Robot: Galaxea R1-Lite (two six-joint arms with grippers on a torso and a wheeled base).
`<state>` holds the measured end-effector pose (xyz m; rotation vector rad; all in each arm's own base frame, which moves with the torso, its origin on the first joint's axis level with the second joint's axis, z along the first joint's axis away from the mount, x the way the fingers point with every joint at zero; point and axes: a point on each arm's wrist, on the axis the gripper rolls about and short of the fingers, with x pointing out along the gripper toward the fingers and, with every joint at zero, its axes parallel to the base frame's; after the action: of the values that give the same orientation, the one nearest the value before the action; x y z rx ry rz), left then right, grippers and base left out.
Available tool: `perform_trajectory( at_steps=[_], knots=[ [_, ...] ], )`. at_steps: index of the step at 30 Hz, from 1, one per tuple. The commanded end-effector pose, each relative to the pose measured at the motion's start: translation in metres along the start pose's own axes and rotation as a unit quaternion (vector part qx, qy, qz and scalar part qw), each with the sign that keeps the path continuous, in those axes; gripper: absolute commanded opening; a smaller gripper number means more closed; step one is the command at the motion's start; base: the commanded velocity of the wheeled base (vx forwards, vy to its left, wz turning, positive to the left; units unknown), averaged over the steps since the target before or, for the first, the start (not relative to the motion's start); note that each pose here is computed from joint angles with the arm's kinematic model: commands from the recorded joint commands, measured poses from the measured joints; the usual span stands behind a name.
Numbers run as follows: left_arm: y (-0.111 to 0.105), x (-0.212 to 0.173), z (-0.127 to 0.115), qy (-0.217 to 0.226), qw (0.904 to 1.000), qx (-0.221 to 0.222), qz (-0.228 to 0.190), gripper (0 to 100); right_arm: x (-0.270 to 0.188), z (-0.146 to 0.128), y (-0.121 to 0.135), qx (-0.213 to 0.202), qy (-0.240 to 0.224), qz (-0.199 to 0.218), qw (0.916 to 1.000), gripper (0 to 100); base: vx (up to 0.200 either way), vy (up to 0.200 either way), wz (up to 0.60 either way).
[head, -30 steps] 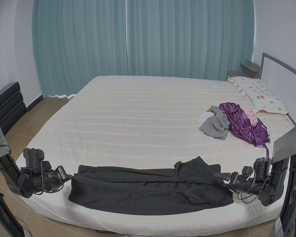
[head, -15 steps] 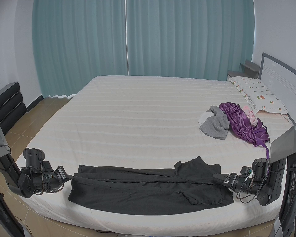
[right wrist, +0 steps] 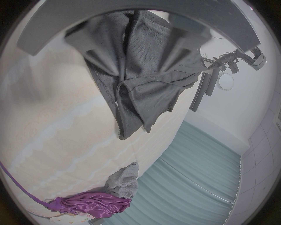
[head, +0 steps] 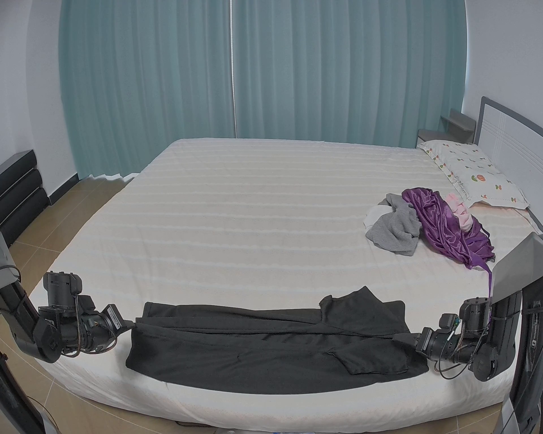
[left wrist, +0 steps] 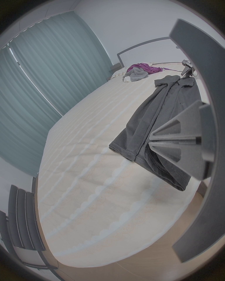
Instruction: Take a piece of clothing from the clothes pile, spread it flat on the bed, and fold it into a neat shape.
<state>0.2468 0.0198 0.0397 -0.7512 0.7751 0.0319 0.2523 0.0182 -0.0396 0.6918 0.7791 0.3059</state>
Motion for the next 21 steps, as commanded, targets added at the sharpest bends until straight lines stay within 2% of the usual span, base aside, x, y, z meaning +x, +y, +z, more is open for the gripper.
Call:
perform_trajectory(
  at_steps=[1,16,21],
  knots=[
    [0.000,0.000,0.000,0.000,1.0000,0.000,0.001,0,-0.001,0.002,0.001,-0.003,-0.006,0.003,1.0000,0,0.000,0.000,0.00],
    [0.000,-0.002,-0.001,0.000,1.0000,0.000,0.000,0,-0.015,0.006,-0.002,0.005,-0.024,-0.011,0.9996,0,0.000,0.000,0.00],
    [0.000,-0.003,0.000,-0.002,1.0000,-0.001,0.000,0,-0.021,0.009,0.002,0.008,-0.030,-0.004,0.9995,0,0.000,0.000,0.00]
  ],
)
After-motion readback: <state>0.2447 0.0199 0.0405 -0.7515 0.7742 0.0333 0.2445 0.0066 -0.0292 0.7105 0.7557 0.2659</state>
